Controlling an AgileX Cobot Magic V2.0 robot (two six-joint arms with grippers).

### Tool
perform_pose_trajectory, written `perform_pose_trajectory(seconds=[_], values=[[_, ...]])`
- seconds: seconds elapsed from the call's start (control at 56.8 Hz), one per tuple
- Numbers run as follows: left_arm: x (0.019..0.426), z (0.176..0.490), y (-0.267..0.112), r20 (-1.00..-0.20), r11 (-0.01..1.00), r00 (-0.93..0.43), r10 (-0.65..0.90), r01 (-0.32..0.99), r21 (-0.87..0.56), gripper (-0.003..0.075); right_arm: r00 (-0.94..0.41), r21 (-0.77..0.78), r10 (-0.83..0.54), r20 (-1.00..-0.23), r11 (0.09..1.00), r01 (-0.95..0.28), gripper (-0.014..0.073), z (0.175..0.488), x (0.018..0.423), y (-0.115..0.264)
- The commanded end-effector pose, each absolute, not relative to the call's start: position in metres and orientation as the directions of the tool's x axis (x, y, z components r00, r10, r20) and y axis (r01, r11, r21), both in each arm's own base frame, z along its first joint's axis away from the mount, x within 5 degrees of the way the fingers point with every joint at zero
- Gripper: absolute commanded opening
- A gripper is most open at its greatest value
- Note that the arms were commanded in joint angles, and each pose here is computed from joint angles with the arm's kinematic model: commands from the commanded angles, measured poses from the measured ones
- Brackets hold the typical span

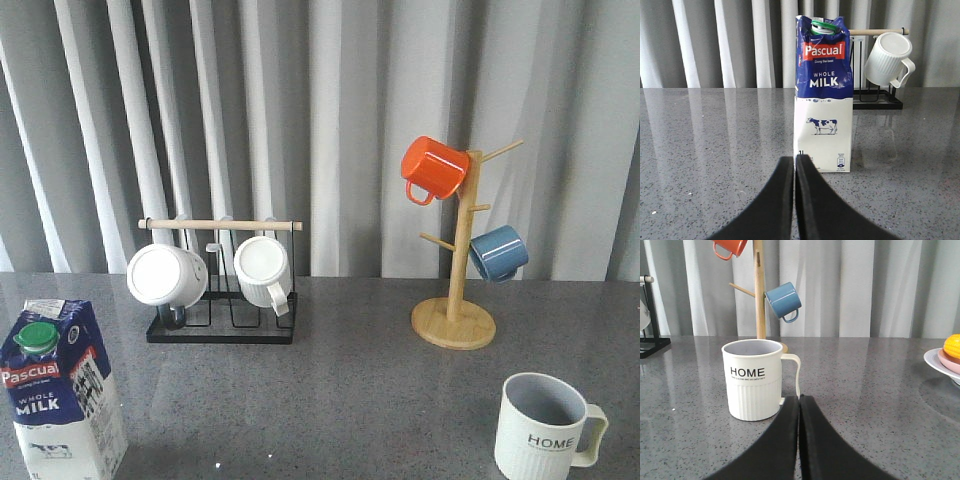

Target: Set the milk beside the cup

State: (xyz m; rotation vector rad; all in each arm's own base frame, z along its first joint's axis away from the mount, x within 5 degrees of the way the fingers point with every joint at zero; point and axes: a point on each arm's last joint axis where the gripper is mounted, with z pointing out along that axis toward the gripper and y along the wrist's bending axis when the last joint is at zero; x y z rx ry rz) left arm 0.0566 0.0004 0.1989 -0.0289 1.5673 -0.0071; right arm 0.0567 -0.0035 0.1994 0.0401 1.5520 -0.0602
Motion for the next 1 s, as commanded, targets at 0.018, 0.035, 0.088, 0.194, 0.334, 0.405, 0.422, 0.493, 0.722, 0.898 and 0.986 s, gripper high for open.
perform_pose_trajectory(seconds=[0.018,0.035,0.088,0.194,0.334,0.405,0.422,0.493,0.722,0.898,0.986], values=[[0.054,0.212,0.001,-0.994,0.999,0.103,-0.032,-0.021,-0.035,-0.0006,0.096,-0.025,-0.032,-0.995,0.997,0.079,-0.0006,0.204,0.056,-0.004],[0.054,0.212,0.001,-0.994,0.999,0.103,-0.032,-0.021,-0.035,-0.0006,0.096,-0.025,-0.032,-0.995,0.997,0.079,-0.0006,0.204,0.056,-0.004],[0.054,0.212,0.001,-0.994,0.999,0.103,-0.032,-0.021,-0.035,-0.0006,0.096,-0.025,-0.032,-0.995,0.997,0.079,-0.0006,0.204,0.056,-0.004],[0.054,0.212,0.001,-0.994,0.999,0.103,-0.032,-0.021,-0.035,-0.0006,0.096,-0.025,-0.032,-0.995,0.997,0.079,-0.0006,0.204,0.056,-0.004],[0.054,0.212,0.001,-0.994,0.999,0.103,-0.032,-0.021,-0.035,-0.0006,0.096,-0.025,-0.032,-0.995,0.997,0.079,-0.0006,0.204,0.056,-0.004],[0.054,0.212,0.001,-0.994,0.999,0.103,-0.032,-0.021,-0.035,-0.0006,0.096,-0.025,-0.032,-0.995,0.997,0.079,-0.0006,0.204,0.056,-0.004],[0.054,0.212,0.001,-0.994,0.999,0.103,-0.032,-0.021,-0.035,-0.0006,0.096,-0.025,-0.032,-0.995,0.997,0.079,-0.0006,0.204,0.056,-0.004],[0.054,0.212,0.001,-0.993,0.999,0.11,-0.031,-0.022,-0.034,-0.0006,0.096,-0.025,-0.032,-0.995,0.997,0.079,-0.0006,0.204,0.056,-0.004],[0.053,0.219,0.002,-0.983,0.999,0.183,0.008,-0.035,0.001,-0.0006,0.096,-0.025,-0.032,-0.995,0.997,0.079,-0.0006,0.204,0.056,-0.004],[0.046,0.245,0.005,-0.91,0.996,0.409,-0.067,-0.028,-0.086,-0.0006,0.353,0.065,0.036,-0.935,0.996,0.069,-0.0006,0.229,0.05,-0.005],[0.045,0.267,0.004,-0.884,0.998,0.468,-0.023,-0.041,-0.048,-0.0006,0.519,0.089,0.043,-0.854,0.994,0.064,-0.0006,0.252,0.044,-0.007]])
